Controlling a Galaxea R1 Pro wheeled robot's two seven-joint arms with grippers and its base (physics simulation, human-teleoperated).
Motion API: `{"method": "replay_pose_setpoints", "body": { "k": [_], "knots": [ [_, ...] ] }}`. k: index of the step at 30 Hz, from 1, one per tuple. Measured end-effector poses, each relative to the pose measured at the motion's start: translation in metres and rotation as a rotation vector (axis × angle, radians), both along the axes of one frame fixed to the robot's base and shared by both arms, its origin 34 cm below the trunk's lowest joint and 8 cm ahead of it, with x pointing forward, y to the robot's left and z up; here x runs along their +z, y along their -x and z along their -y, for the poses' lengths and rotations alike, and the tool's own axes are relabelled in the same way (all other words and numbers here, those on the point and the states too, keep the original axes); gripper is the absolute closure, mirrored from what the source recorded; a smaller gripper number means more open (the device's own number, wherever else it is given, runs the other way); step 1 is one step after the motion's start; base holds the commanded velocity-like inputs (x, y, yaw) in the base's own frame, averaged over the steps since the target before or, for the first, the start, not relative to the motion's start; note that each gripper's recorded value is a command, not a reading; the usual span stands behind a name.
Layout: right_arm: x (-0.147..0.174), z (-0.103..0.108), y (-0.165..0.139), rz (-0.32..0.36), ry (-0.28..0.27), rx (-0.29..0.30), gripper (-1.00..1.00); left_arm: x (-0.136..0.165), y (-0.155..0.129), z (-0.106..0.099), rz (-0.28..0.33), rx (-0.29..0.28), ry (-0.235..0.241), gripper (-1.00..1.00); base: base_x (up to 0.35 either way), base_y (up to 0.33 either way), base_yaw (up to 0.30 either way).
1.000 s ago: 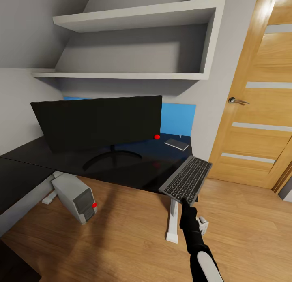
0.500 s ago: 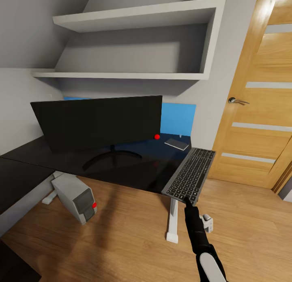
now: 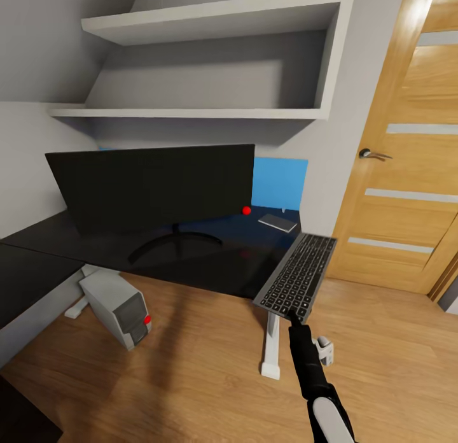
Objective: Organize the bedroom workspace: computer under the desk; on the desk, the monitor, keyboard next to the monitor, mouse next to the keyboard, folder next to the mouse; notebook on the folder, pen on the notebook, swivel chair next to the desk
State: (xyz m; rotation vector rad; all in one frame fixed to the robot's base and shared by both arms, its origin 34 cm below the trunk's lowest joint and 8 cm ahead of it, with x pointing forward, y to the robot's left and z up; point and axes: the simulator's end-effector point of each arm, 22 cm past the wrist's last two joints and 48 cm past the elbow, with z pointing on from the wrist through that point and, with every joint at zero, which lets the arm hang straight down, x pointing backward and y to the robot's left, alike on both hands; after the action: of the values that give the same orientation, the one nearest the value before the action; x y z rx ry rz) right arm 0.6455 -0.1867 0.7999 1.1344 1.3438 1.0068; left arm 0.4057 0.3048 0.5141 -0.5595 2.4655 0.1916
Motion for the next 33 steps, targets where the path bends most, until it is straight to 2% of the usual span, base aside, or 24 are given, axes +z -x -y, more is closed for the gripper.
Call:
{"method": "replay_pose_setpoints", "body": {
  "k": [4,9,18,19,20,23,33],
  "knots": [
    [-0.012,0.0,0.001,-0.014,-0.058,-0.009,1.0,-0.008,0.001,0.0,-0.001,0.0,0.0,-1.0,0.0,0.0,0.0],
    [-0.022,-0.002,0.003,-0.027,-0.106,-0.013,1.0,-0.014,0.002,0.0,-0.002,-0.001,0.001,-1.0,0.0,0.0,0.0],
    [-0.031,-0.01,0.005,-0.048,-0.121,-0.012,1.0,-0.014,0.002,0.001,-0.001,-0.003,0.004,-1.0,0.0,0.0,0.0],
    [-0.031,-0.012,0.005,-0.048,-0.12,-0.008,1.0,-0.014,0.002,0.001,-0.001,-0.003,0.004,-1.0,0.0,0.0,0.0],
    [-0.03,-0.024,0.006,-0.049,-0.125,0.015,1.0,-0.014,0.002,0.001,-0.001,-0.003,0.004,-1.0,0.0,0.0,0.0],
    [-0.031,-0.03,0.007,-0.048,-0.127,0.026,1.0,-0.014,0.002,0.001,-0.001,-0.003,0.004,-1.0,0.0,0.0,0.0],
    [-0.032,-0.032,0.007,-0.043,-0.129,0.031,1.0,-0.014,0.002,0.001,-0.001,-0.003,0.004,-1.0,0.0,0.0,0.0]
  ]
}}
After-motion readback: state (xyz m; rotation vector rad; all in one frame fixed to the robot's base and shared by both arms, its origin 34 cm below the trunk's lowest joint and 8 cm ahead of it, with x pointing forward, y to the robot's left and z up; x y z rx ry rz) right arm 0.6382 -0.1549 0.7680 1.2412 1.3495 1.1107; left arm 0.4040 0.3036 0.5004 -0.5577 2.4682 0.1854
